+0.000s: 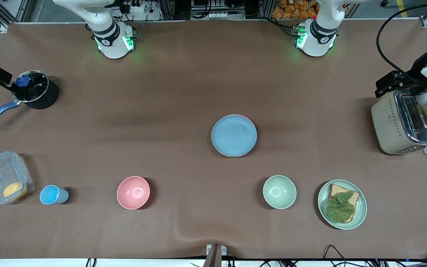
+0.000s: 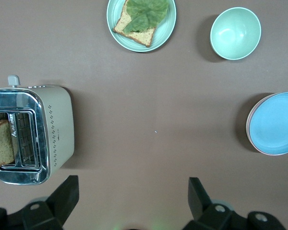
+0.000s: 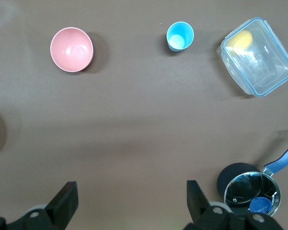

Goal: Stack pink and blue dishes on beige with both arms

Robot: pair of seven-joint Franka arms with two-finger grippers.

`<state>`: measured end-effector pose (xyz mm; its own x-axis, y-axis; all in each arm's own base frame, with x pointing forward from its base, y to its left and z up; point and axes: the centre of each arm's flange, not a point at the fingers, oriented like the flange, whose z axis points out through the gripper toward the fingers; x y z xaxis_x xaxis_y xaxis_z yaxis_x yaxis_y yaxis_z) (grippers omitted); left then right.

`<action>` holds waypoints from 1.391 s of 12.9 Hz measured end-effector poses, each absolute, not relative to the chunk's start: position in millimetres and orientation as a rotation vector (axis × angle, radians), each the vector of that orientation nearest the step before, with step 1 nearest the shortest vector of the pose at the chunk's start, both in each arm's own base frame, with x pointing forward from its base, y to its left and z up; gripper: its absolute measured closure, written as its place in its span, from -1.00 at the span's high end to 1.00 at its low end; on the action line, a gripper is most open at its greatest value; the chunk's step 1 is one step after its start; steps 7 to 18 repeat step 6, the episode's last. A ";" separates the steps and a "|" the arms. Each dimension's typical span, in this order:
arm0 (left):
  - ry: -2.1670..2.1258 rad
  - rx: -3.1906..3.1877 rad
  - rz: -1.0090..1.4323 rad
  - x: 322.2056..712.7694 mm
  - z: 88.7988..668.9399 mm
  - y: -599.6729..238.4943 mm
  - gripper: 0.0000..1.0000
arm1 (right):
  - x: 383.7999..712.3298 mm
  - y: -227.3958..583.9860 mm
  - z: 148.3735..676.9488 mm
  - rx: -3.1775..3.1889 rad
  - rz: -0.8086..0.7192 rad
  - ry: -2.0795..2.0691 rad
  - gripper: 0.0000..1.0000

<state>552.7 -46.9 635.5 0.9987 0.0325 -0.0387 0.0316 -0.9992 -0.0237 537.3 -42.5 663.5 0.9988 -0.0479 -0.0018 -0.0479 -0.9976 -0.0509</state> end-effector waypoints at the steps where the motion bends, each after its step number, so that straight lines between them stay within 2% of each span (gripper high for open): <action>1: -0.051 -3.118 0.060 552.9 635.4 -46.7 1.00 | 537.4 -41.9 663.4 -3.091 0.001 0.072 1.00; 18: -0.048 -3.118 0.053 553.3 636.0 -47.7 1.00 | 538.3 -38.1 662.9 -3.104 0.001 0.053 1.00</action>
